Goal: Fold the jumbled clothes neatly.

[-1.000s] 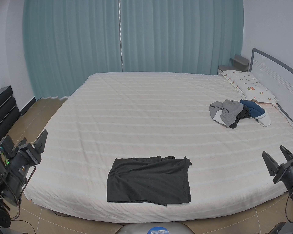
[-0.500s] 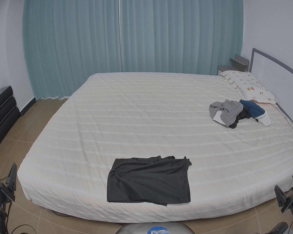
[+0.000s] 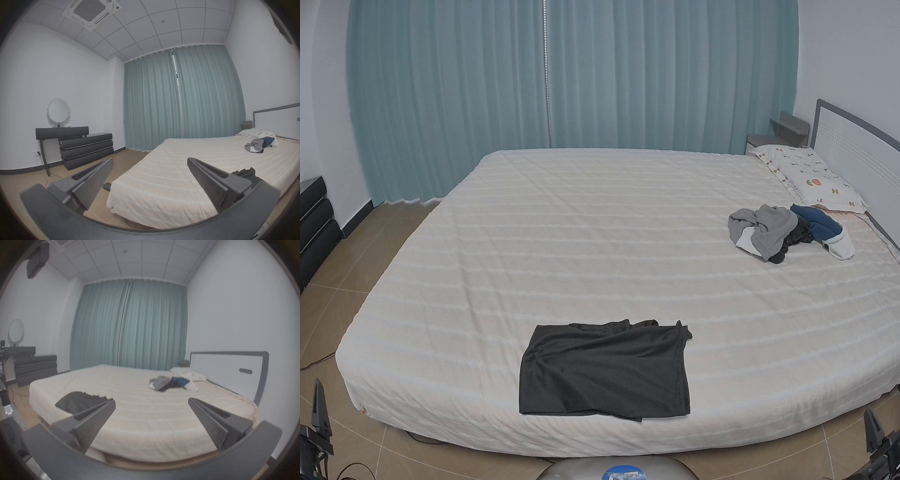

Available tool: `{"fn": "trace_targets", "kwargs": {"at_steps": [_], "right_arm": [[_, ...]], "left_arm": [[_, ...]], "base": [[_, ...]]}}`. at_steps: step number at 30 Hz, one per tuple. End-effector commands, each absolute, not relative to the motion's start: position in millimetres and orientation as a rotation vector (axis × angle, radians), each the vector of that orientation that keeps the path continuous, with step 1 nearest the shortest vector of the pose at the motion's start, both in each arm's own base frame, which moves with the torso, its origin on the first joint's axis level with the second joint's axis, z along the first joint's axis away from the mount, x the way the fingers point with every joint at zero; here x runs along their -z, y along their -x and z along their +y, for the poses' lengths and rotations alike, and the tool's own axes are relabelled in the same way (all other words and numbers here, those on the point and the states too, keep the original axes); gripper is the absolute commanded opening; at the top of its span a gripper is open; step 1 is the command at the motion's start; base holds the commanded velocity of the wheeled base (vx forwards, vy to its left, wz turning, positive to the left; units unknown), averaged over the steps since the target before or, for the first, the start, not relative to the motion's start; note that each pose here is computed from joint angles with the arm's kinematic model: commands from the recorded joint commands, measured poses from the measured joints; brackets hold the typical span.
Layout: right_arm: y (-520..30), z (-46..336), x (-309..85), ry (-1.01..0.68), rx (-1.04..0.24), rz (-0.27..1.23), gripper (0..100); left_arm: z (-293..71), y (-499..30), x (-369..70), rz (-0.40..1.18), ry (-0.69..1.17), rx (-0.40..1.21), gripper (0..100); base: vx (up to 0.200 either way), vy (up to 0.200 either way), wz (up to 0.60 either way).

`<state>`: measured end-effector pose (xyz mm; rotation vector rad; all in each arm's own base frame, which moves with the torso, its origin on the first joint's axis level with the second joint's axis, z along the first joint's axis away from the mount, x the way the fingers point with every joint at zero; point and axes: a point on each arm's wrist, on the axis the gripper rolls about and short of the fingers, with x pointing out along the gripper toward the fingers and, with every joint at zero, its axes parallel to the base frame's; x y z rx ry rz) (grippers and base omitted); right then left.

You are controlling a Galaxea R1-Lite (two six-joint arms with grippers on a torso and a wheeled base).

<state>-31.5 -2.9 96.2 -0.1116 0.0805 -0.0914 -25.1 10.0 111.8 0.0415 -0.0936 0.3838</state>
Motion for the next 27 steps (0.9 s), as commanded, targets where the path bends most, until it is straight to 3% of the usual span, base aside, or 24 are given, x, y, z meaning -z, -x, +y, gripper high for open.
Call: {"fn": "trace_targets", "kwargs": {"at_steps": [1,6,17,27], "right_arm": [[23.0,-1.2,-82.4,0.107,0.065,-0.059,100],[22.9,-1.0,-79.2,0.005,0.052,-0.032,100],[23.0,-0.2,-75.4,0.025,0.02,0.011,100],[23.0,-0.2,-75.5,0.026,0.018,0.009,100]], "left_arm": [[6.1,24.2,-86.2,-0.095,-0.062,-0.274,100],[2.9,23.2,-82.5,-0.065,-0.061,-0.123,100],[-1.9,23.0,-81.8,-0.06,-0.007,0.089,100],[0.1,22.8,-75.5,0.0,-0.011,0.003,100]], "base": [[0.0,0.0,0.0],[0.0,0.0,0.0],[0.0,0.0,0.0],[0.0,0.0,0.0]]}}
